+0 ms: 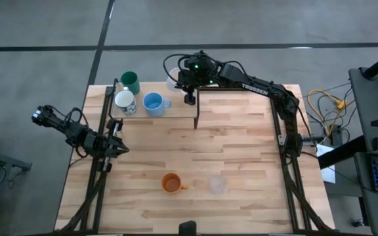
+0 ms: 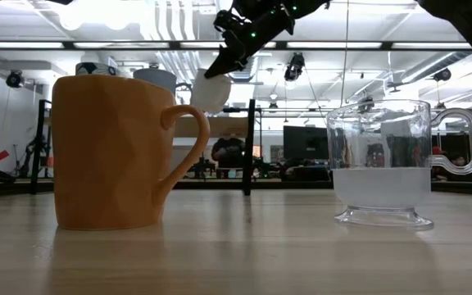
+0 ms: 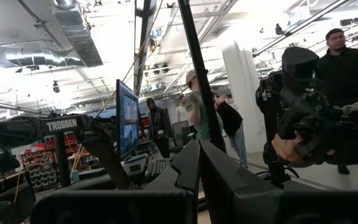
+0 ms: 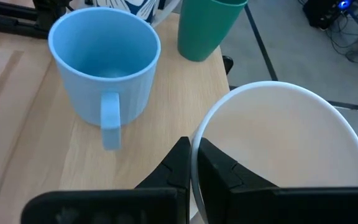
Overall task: Stack small to large cups/mugs on shelf
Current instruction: Put the white mug on the shelf
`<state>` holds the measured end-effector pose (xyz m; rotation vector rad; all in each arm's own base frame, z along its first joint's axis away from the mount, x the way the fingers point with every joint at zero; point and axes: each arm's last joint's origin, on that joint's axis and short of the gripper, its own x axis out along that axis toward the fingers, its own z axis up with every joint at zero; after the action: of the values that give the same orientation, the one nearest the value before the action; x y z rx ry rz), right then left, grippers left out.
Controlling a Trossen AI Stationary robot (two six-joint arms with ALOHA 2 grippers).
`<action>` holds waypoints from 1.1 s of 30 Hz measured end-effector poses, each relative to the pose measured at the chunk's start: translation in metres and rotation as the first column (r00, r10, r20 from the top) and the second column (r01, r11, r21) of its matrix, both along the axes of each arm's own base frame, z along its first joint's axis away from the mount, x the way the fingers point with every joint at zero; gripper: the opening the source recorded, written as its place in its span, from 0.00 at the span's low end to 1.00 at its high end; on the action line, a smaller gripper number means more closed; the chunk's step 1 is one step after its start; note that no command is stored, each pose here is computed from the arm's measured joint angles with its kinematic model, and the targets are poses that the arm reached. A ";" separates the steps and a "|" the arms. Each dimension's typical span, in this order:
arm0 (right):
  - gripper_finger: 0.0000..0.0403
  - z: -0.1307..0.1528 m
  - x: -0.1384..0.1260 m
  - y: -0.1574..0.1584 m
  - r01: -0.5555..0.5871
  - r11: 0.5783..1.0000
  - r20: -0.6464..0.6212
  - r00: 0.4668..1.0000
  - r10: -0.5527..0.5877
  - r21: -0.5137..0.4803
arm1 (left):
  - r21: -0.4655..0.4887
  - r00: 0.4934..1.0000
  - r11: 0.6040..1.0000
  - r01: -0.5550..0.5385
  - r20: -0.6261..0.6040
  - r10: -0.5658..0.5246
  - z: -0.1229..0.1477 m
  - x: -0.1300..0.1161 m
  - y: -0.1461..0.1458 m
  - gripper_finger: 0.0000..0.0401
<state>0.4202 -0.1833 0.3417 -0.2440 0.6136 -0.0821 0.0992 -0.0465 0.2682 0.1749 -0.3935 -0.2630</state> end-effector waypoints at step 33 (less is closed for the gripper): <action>0.03 -0.007 -0.001 -0.001 0.007 1.000 -0.020 1.000 -0.007 0.016 | 0.000 1.000 1.000 0.000 0.000 0.000 0.000 0.000 0.000 0.00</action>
<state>0.4194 -0.1841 0.3351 -0.2272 0.6343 -0.0816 0.0992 -0.0465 0.2682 0.1749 -0.3935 -0.2634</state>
